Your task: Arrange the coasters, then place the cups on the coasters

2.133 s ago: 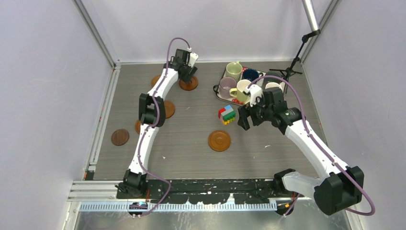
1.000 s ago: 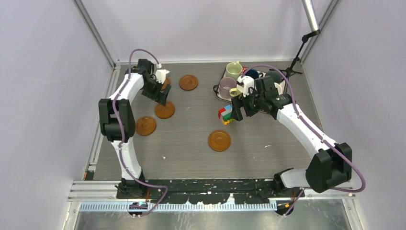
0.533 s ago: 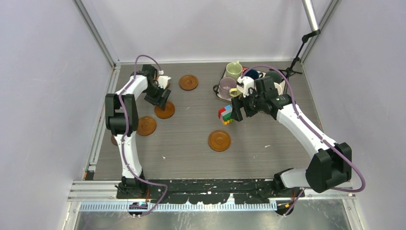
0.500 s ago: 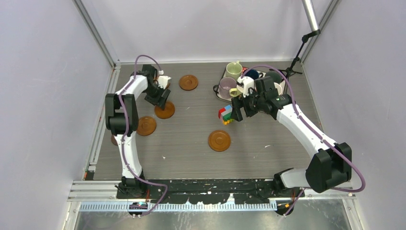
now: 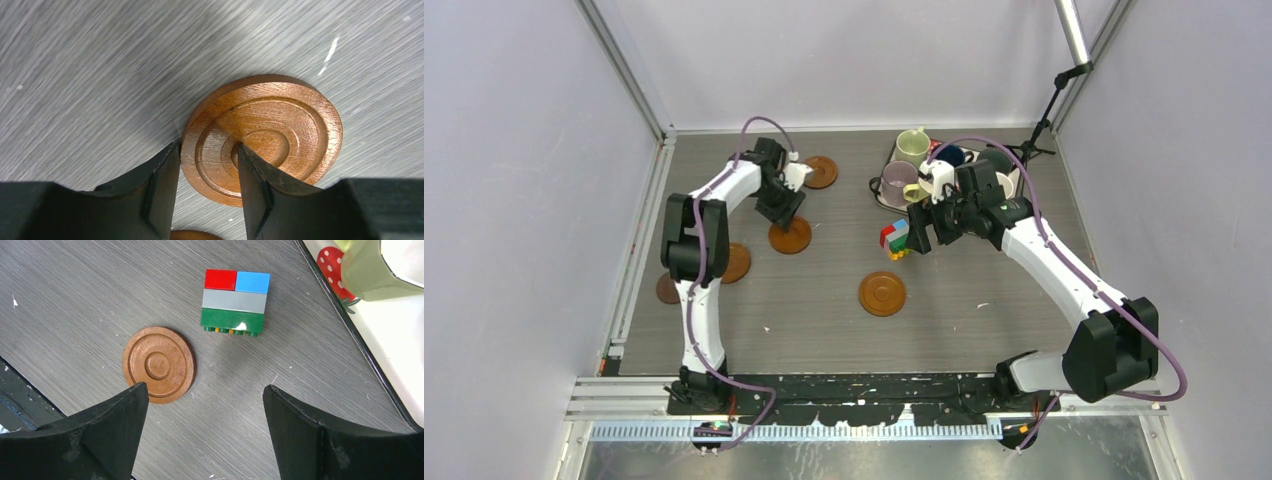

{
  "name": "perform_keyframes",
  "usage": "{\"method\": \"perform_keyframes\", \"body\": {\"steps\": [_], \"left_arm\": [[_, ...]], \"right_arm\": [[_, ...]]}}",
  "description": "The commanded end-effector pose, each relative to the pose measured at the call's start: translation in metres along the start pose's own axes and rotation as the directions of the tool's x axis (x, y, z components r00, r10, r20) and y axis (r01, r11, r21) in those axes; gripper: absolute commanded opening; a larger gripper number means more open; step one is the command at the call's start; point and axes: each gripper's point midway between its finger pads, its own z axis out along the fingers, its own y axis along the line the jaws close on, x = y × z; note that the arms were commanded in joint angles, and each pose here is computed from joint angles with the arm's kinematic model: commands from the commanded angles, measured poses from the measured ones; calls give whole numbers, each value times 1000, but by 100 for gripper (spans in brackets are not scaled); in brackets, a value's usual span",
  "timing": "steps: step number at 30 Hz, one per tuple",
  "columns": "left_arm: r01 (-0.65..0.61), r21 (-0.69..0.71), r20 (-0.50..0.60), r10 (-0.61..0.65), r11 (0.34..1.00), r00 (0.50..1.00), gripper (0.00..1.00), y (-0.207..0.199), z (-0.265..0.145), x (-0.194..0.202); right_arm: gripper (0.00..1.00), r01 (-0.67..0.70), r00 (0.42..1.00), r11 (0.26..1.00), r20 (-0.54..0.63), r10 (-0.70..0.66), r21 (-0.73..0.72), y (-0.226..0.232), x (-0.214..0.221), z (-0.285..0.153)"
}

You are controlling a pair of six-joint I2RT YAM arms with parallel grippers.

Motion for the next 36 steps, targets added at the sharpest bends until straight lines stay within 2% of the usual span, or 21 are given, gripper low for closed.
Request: {"method": "perform_keyframes", "body": {"steps": [1, 9, 19, 24, 30, 33, 36], "left_arm": [[-7, 24, 5, 7, 1000, 1000, 47, -21, 15, -16], [-42, 34, 7, 42, 999, 999, 47, -51, 32, -46], [-26, 14, 29, 25, 1000, 999, 48, -46, 37, -72], [-24, 25, 68, 22, 999, 997, 59, -50, 18, -84], [-70, 55, 155, 61, 996, 986, 80, -58, -57, -87], [-81, 66, 169, 69, 994, 983, 92, -43, -88, -65], [-80, 83, 137, 68, 993, 988, 96, -18, -103, -26]], "right_arm": [[89, 17, 999, 1000, 37, -17, -6, 1, -9, 1], [89, 22, 999, 1000, 38, -22, 2, 0, -8, 0], [89, 26, 999, 1000, 38, -27, 7, -1, -7, 0], [89, 26, 999, 1000, 40, -26, 7, -1, -8, -1], [89, 24, 999, 1000, 44, -24, 4, 0, -9, -2], [89, 25, 999, 1000, 47, -24, 0, 2, -10, -3], [89, 25, 998, 1000, 50, -25, -5, 3, -10, -3]]}}
